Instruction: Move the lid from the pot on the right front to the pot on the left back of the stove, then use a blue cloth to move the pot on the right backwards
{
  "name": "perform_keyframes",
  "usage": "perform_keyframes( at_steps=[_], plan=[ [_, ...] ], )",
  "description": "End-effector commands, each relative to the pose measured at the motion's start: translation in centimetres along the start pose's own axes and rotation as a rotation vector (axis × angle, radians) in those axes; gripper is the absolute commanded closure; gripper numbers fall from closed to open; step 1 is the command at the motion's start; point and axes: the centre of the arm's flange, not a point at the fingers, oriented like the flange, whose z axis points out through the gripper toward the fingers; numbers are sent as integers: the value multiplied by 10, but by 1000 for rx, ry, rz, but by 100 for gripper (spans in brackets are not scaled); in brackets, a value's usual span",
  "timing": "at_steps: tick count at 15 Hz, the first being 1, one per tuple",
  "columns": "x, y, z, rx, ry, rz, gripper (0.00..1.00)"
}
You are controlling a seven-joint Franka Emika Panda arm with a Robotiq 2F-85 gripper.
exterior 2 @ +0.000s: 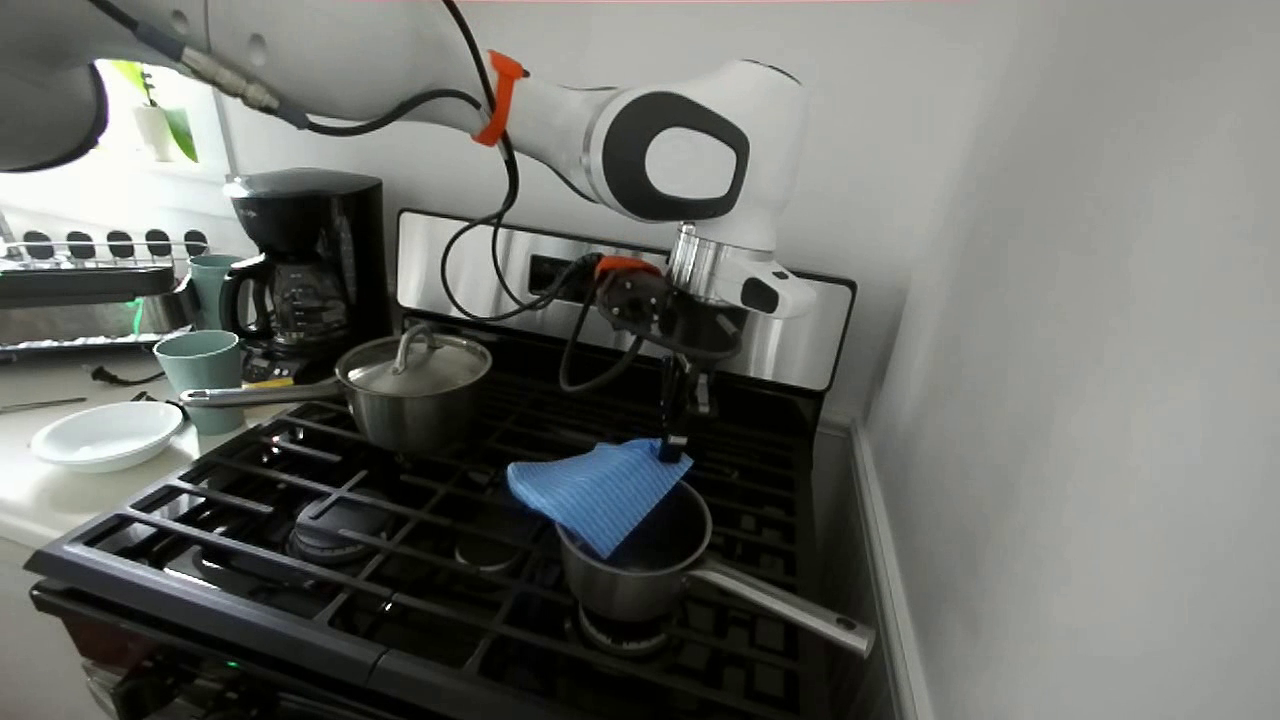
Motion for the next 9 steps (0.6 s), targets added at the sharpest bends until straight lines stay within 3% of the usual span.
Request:
perform_keyframes(
  at_steps=[1, 3, 9],
  plan=[
    [8, -3, 4, -47, 26, 23, 100],
    [9, -3, 8, -44, 36, 42, 73],
    [10, -6, 4, -35, 62, 51, 32]
  ],
)
